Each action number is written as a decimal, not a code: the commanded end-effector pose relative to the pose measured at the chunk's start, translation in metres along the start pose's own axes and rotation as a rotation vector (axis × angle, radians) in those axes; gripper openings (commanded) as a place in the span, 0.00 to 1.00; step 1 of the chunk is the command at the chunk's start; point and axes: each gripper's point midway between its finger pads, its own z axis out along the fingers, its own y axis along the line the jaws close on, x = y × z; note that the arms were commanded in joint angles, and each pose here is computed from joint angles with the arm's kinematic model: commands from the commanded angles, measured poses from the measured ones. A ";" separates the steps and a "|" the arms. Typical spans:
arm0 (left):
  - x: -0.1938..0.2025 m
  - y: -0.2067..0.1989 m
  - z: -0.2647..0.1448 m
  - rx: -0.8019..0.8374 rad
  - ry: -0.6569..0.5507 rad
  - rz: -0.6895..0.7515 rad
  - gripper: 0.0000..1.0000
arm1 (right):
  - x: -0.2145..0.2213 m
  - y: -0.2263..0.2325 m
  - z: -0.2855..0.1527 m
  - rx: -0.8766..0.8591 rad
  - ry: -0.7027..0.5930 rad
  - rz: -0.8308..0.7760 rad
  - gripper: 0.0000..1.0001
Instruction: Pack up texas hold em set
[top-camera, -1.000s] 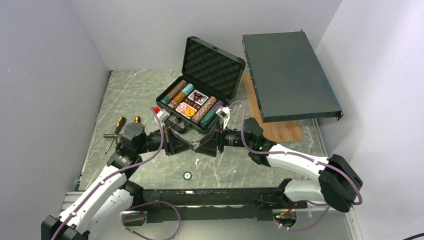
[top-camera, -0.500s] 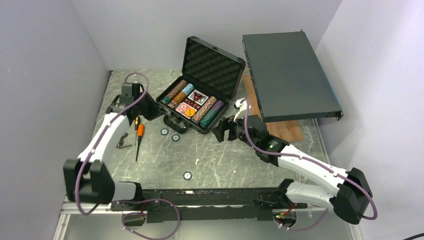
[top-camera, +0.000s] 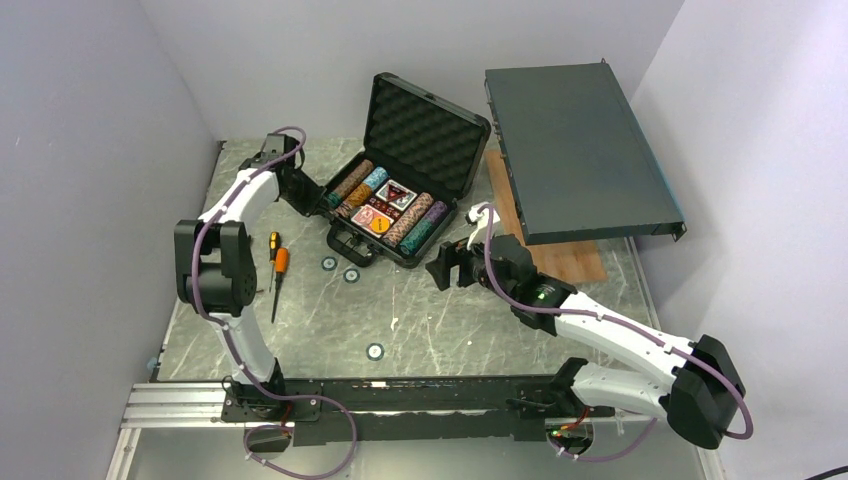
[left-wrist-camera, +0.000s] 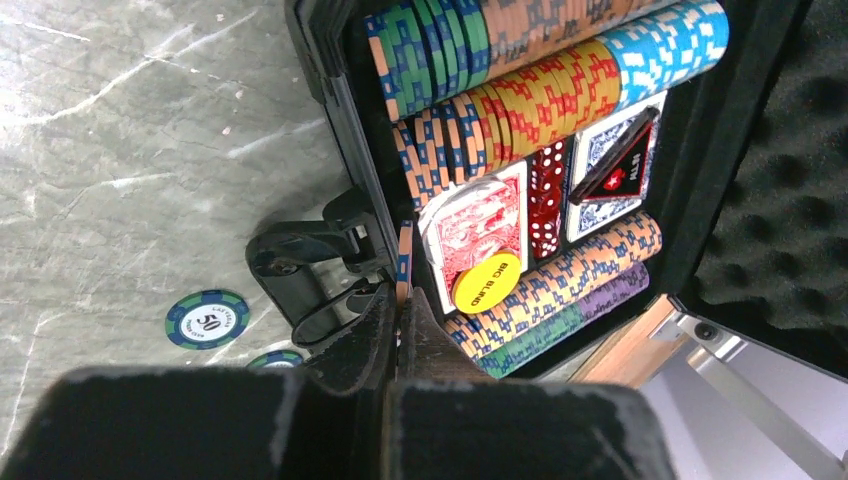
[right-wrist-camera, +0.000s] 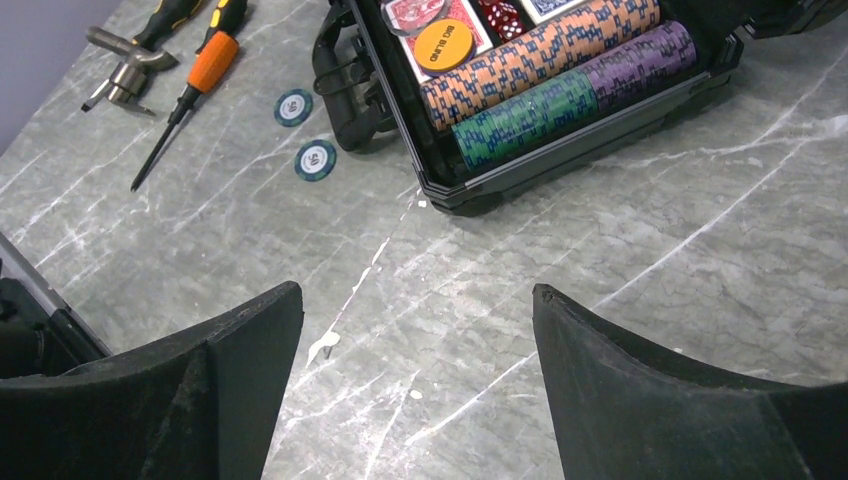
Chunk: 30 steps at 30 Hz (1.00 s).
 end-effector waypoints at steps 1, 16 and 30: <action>-0.005 -0.005 -0.002 0.000 -0.025 -0.053 0.00 | -0.016 0.005 -0.002 -0.027 -0.064 -0.005 0.87; -0.012 -0.003 0.020 -0.036 -0.018 -0.064 0.00 | -0.012 0.005 0.001 -0.030 -0.055 -0.004 0.87; -0.018 -0.022 0.033 0.036 -0.008 -0.047 0.00 | -0.011 0.004 0.002 -0.028 -0.053 -0.001 0.87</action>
